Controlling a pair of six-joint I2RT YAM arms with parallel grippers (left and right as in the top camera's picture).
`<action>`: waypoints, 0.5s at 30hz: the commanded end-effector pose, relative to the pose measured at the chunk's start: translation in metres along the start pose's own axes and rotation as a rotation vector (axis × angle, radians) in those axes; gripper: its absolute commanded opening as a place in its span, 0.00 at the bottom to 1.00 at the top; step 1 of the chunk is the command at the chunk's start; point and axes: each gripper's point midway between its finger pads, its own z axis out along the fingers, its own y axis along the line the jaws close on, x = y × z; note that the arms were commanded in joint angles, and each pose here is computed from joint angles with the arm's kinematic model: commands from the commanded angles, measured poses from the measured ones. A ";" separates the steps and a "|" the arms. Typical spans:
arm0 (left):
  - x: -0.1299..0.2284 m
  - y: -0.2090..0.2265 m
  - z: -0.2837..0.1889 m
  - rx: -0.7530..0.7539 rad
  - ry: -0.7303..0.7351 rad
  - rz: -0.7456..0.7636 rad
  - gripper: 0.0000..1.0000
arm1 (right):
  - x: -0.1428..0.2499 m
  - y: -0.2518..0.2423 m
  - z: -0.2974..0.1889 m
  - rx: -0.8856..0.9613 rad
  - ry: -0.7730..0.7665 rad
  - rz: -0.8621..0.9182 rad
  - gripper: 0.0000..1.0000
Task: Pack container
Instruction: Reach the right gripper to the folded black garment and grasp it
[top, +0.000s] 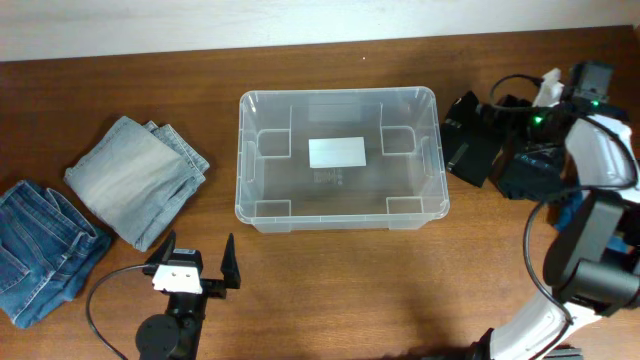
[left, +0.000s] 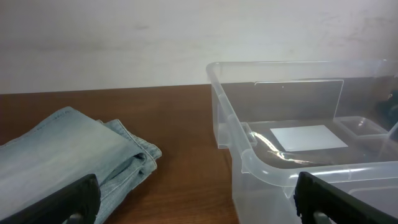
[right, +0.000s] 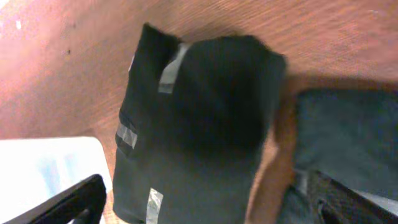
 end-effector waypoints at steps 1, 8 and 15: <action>0.002 0.003 0.000 -0.012 -0.001 0.015 1.00 | -0.001 0.007 0.012 0.047 0.004 -0.024 0.90; 0.002 0.003 0.000 -0.012 -0.001 0.015 1.00 | 0.005 0.000 0.021 0.168 0.002 0.125 0.91; 0.002 0.003 0.000 -0.012 -0.001 0.015 0.99 | 0.008 0.000 0.023 0.169 0.007 0.174 0.95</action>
